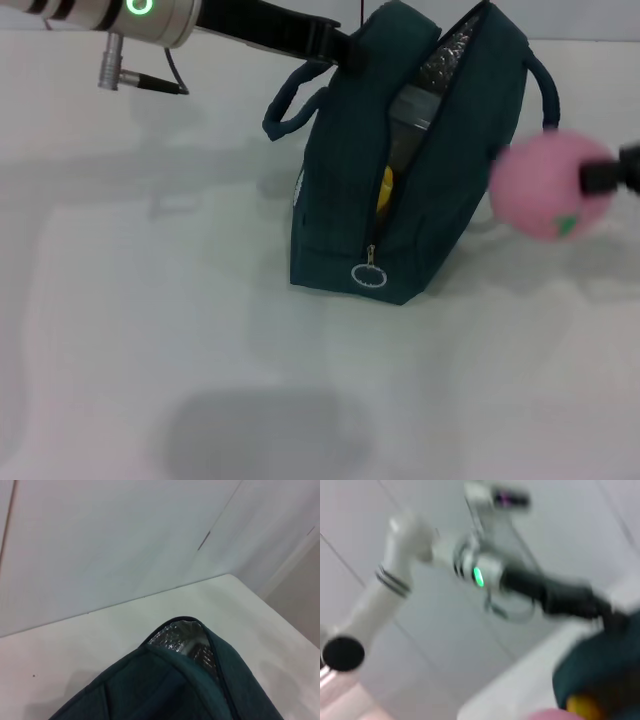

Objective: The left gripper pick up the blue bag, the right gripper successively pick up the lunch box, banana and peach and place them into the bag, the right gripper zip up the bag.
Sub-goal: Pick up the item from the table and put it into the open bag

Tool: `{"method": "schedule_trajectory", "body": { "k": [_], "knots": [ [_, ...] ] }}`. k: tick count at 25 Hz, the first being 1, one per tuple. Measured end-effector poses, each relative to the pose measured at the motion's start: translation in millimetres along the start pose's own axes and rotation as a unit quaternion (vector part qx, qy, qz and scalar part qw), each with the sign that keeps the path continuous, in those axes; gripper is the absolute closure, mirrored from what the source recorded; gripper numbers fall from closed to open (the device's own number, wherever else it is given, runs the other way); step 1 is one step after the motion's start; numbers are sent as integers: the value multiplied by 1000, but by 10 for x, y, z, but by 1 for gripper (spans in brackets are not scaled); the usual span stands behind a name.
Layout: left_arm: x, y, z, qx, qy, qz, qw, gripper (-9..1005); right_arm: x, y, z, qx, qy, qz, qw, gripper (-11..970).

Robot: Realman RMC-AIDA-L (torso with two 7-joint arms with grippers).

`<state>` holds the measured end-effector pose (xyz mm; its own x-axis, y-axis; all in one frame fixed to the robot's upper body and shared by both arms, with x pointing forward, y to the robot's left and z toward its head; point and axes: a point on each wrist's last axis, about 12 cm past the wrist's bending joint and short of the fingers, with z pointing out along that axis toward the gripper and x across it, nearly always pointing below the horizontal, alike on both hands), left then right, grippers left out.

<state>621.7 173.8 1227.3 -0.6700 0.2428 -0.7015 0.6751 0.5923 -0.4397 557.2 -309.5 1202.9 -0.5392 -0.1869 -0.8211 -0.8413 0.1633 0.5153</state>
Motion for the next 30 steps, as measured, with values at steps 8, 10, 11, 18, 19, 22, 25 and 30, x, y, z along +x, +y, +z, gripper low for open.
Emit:
{"method": "schedule_trajectory", "body": {
  "k": [8,10,11,18,19,22,25,30],
  "knots": [
    [-6,-26,18,4,3,-2,1000,901,-44,-184,261,62,-90,-103,989,924],
    [-6,-27,18,4,3,-3,1000,901,-65,-245,374,82,-92,-128,984,923],
    [-7,-27,18,5,3,-3,1000,901,-75,-271,425,90,-91,-139,982,923],
    [-15,-36,19,7,3,-3,1000,901,-121,-380,801,104,-49,-178,977,921],
    [-18,-37,20,7,3,-3,1000,901,-118,-398,843,108,-41,-179,977,920],
    [-25,-42,20,7,3,-2,1000,900,-79,-439,941,114,-15,-177,978,919],
    [-35,-43,19,6,3,0,1000,900,-9,-451,976,108,9,-163,981,919],
    [-40,-34,16,4,4,1,1000,900,101,-446,905,108,38,-132,985,917]
  ]
}}
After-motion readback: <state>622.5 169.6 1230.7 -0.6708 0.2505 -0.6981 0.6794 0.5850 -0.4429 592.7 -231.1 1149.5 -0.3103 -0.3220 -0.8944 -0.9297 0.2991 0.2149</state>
